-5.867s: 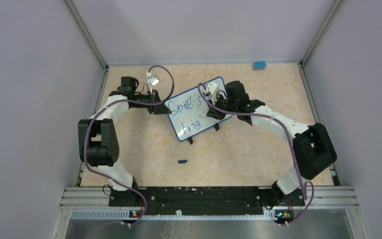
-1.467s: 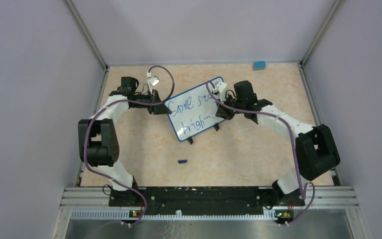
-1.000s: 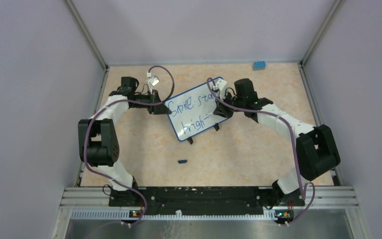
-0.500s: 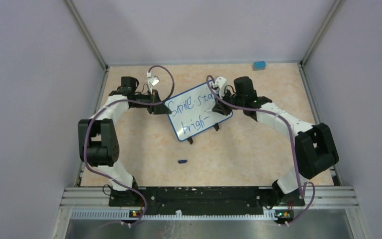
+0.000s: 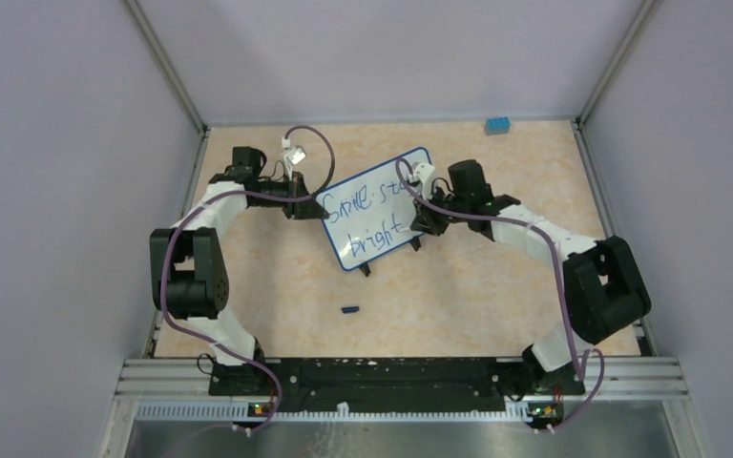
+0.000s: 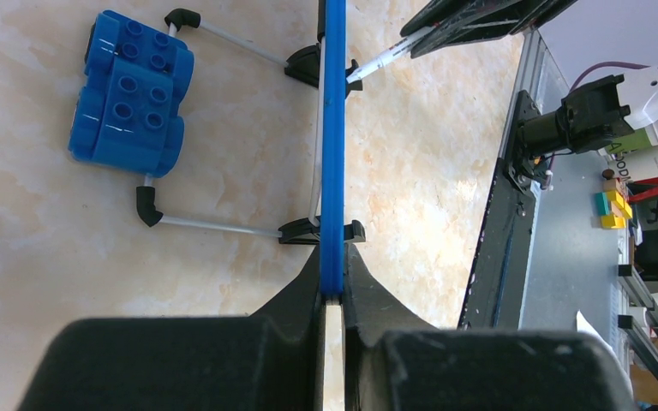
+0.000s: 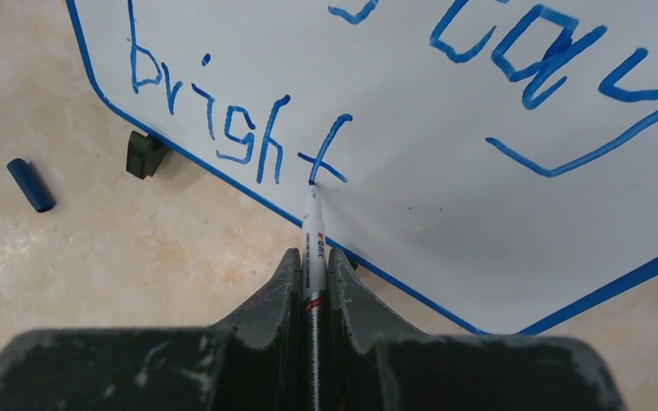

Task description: Write a sentence on the whiteboard

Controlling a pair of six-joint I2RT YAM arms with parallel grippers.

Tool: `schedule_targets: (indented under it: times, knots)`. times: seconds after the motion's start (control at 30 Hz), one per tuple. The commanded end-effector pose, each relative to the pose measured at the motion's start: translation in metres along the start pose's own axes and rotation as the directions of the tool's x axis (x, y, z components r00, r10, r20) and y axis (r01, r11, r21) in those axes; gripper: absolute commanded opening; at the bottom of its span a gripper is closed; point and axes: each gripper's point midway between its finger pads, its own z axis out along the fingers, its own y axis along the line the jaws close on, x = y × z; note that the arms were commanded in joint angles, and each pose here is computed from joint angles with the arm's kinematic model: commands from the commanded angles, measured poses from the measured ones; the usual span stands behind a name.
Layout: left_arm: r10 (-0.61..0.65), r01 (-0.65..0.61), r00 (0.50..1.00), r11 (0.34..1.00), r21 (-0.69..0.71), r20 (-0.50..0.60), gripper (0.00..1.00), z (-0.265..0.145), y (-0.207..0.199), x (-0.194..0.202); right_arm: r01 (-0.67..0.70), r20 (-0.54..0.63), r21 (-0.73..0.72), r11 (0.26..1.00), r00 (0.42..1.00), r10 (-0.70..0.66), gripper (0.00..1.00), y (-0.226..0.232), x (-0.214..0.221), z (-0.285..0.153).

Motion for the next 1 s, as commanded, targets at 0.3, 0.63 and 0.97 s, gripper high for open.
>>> schedule_targets:
  times: [0.3, 0.63, 0.97]
  knots:
    - [0.052, -0.052, 0.999, 0.999, -0.015, -0.009, 0.0, 0.001, 0.002, -0.004, 0.057, 0.025, 0.07, 0.996, 0.998, -0.059, 0.0, -0.011, -0.011, -0.013]
    - [0.051, -0.051, 0.999, 0.999, -0.014, -0.009, 0.0, 0.001, 0.002, -0.004, 0.082, 0.019, 0.106, 0.991, 0.996, -0.085, 0.0, -0.019, -0.021, -0.021]
    - [0.057, -0.057, 0.998, 0.998, -0.012, -0.006, 0.0, 0.0, 0.0, -0.006, 0.093, 0.067, 0.113, 0.989, 0.993, -0.101, 0.0, -0.014, -0.043, -0.038]
